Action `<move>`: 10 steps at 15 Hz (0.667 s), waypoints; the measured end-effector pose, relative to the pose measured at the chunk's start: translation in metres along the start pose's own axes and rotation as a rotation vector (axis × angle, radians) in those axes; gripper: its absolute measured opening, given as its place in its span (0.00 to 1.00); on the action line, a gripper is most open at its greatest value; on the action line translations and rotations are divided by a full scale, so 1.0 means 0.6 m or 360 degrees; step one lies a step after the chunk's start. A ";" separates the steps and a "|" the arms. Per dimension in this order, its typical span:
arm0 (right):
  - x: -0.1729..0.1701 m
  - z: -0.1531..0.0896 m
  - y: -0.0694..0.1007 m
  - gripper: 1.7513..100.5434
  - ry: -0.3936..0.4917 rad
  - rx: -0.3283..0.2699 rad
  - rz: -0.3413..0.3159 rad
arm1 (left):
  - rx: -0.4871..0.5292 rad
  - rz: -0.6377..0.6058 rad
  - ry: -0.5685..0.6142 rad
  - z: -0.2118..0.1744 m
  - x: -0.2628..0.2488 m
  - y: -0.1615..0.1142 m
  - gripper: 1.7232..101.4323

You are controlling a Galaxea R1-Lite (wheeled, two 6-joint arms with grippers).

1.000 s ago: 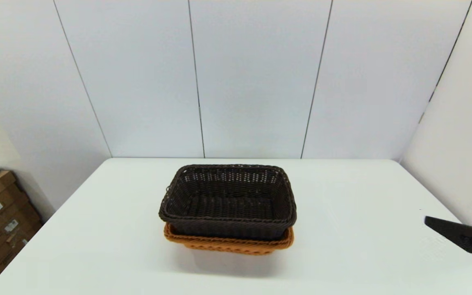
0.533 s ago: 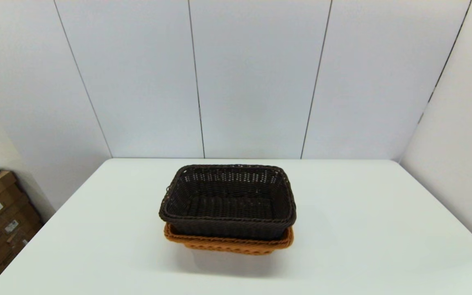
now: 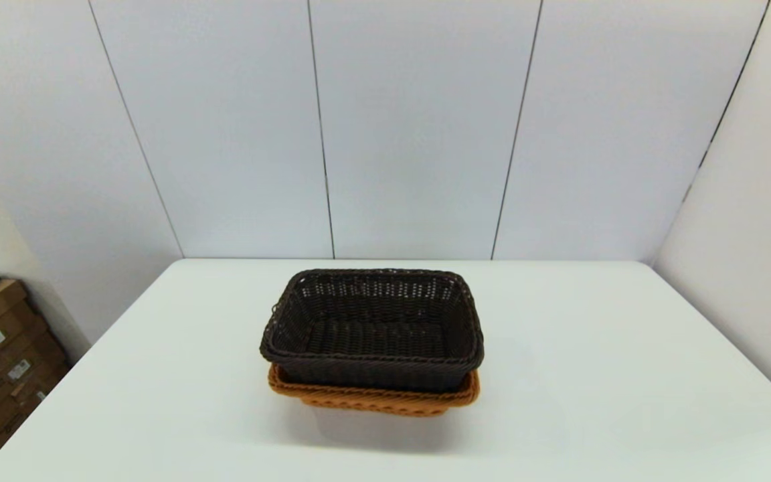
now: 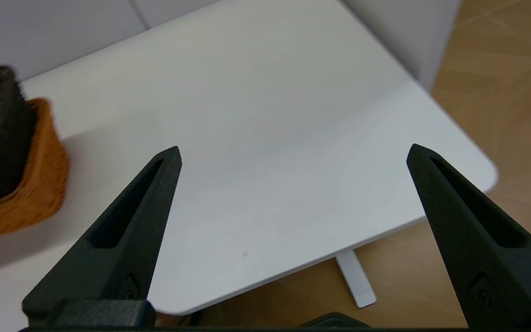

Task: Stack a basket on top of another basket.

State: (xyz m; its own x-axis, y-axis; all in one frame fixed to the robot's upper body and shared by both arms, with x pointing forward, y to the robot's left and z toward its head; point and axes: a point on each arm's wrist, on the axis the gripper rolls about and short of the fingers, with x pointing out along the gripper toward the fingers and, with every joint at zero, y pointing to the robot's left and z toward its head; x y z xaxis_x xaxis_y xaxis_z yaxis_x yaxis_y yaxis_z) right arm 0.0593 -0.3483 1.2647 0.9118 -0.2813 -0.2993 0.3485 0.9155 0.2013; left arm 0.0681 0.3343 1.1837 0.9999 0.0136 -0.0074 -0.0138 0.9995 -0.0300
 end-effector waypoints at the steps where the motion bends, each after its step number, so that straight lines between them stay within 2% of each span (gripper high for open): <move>1: -0.002 -0.001 0.000 0.96 -0.0012 0.0005 -0.0015 | 0.0000 0.0000 0.0000 0.000 0.000 0.000 0.96; 2: -0.006 -0.002 0.001 0.96 -0.0039 0.0003 -0.0043 | 0.0000 0.0000 0.0000 0.000 0.000 0.000 0.96; 4: -0.015 -0.006 0.002 0.96 -0.0084 -0.0084 -0.0061 | -0.0002 0.0001 0.0000 0.000 0.000 0.000 0.96; 6: -0.015 -0.015 0.000 0.96 -0.0090 -0.0103 -0.0081 | -0.0002 0.0000 0.0000 0.000 0.000 0.000 0.96; 8: -0.013 -0.030 -0.004 0.96 -0.0091 -0.0128 -0.0071 | -0.0002 -0.0001 0.0000 0.000 0.000 0.000 0.96; 10: -0.011 -0.051 -0.011 0.96 -0.0101 -0.0200 -0.0050 | -0.0002 0.0000 0.0000 0.000 0.000 0.000 0.96</move>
State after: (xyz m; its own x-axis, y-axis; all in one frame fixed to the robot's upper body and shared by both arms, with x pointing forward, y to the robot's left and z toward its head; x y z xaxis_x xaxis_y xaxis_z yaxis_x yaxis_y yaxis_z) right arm 0.0443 -0.3434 1.2366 0.9143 -0.3243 -0.2429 0.3505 0.9337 0.0730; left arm 0.0681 0.3343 1.1837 0.9999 0.0134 -0.0074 -0.0136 0.9994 -0.0311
